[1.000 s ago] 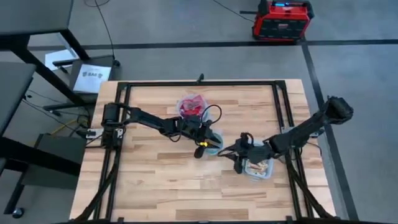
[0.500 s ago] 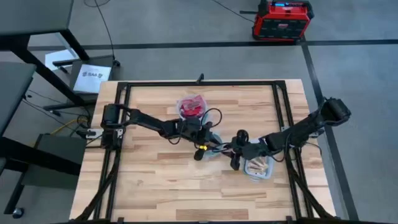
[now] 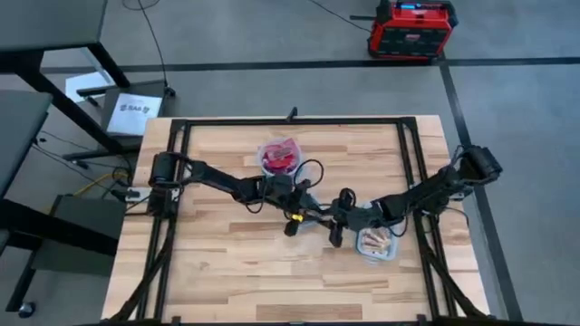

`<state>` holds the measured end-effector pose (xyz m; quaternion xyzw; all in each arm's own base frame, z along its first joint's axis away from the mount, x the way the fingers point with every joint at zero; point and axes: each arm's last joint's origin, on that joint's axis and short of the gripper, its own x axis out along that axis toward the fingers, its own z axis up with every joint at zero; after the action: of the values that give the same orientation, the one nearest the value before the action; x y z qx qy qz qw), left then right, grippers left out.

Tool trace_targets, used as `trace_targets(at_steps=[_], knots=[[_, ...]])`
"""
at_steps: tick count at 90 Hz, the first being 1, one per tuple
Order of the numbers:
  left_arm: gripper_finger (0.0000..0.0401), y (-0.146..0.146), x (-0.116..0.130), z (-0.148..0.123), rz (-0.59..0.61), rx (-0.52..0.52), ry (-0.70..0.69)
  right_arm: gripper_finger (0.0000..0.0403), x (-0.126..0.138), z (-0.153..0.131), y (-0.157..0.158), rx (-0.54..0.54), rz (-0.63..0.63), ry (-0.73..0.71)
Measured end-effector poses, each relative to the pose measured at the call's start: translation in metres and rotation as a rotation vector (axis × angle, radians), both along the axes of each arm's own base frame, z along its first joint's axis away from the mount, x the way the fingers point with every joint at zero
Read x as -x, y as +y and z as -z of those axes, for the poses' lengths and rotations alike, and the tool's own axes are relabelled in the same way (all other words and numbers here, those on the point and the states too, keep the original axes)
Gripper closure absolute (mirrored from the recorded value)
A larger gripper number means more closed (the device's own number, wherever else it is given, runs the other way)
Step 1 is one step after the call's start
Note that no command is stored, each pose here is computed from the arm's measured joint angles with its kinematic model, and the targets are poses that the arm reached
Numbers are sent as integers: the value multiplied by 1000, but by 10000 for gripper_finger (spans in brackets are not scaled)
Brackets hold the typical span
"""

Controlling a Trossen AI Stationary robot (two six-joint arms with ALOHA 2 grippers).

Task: Sort candy
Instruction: Close the small circular transparent bin

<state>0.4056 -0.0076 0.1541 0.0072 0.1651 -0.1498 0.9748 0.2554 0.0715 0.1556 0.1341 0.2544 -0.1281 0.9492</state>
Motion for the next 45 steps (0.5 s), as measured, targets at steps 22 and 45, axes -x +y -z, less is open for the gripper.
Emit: trace_targets(at_steps=[22, 45], knots=[[295, -2, -3, -8, -10, -27, -18, 266, 15, -13, 1, 115, -119, 60], [295, -1, -6, -38, -61, -120, -1, 266, 12, -11, 2, 24, -84, 43]])
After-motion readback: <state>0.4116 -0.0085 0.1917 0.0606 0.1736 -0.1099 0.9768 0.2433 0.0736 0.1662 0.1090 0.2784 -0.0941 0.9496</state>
